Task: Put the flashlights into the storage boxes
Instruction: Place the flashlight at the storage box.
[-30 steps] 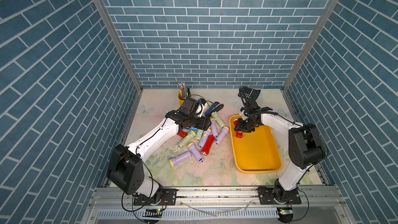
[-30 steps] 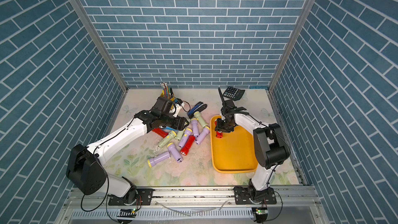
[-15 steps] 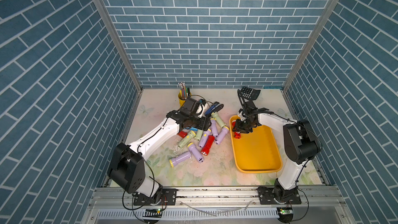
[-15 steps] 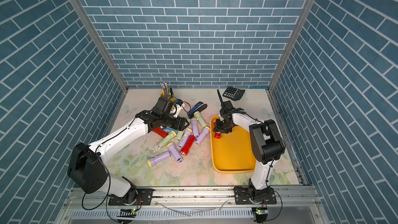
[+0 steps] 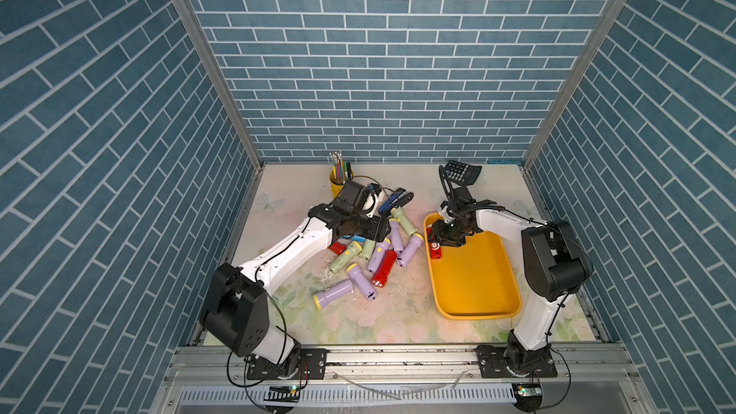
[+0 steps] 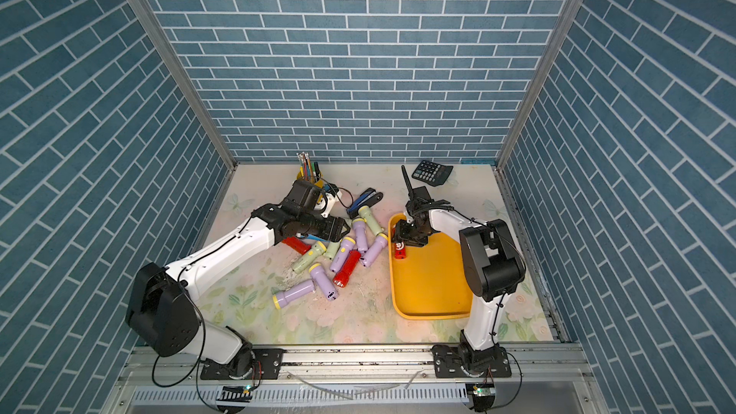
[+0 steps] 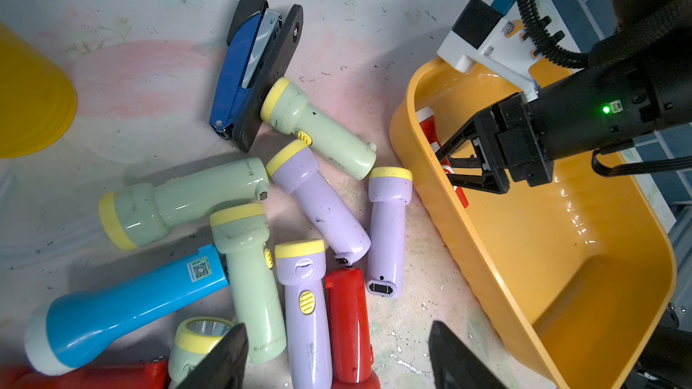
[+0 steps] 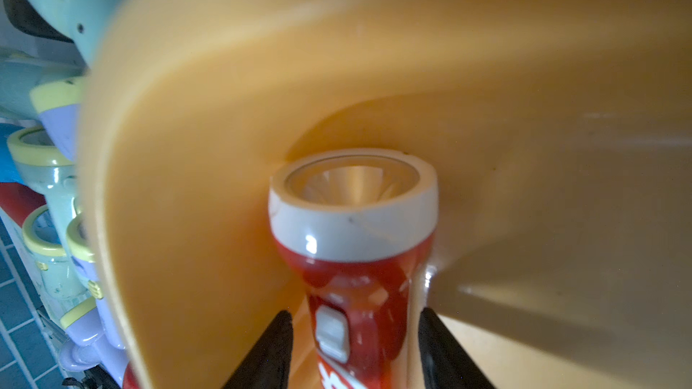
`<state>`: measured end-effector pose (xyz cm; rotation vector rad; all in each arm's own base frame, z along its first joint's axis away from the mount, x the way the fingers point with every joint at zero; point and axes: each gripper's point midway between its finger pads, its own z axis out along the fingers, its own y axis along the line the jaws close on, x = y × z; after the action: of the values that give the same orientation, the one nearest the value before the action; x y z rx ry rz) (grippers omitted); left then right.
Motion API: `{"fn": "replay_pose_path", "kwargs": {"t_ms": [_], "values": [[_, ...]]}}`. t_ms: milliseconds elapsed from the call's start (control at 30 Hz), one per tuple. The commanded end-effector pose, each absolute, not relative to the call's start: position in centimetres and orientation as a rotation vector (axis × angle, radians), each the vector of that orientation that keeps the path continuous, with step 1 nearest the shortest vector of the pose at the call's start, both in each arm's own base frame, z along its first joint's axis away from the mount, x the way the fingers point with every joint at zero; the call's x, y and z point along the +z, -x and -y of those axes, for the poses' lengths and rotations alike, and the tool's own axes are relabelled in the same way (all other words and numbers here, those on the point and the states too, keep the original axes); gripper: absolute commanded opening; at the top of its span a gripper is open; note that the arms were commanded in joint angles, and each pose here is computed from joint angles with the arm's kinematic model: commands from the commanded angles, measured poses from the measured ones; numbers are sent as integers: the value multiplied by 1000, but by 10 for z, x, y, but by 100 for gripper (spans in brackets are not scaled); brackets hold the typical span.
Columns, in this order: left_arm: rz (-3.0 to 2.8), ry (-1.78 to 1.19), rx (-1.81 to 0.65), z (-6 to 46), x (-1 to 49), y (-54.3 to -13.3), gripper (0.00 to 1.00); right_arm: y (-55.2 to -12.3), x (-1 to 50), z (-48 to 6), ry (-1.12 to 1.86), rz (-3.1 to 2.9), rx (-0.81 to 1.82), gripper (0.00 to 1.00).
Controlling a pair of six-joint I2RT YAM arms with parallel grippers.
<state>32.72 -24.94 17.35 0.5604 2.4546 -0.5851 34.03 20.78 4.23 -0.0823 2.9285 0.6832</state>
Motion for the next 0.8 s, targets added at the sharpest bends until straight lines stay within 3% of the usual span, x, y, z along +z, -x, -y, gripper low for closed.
{"fn": "replay_pose_path", "kwargs": {"t_ms": [0, 433, 767], "values": [[-2447, -562, -582, 251, 176, -327, 77, -333, 48, -202, 68, -2934, 669, 56], [-2477, -505, -539, 233, 177, -313, 77, -328, 118, -191, 96, -2831, 574, 54], [-2579, -378, -475, 205, 155, -300, 77, -315, 153, -214, 200, -2814, 452, 53]]}}
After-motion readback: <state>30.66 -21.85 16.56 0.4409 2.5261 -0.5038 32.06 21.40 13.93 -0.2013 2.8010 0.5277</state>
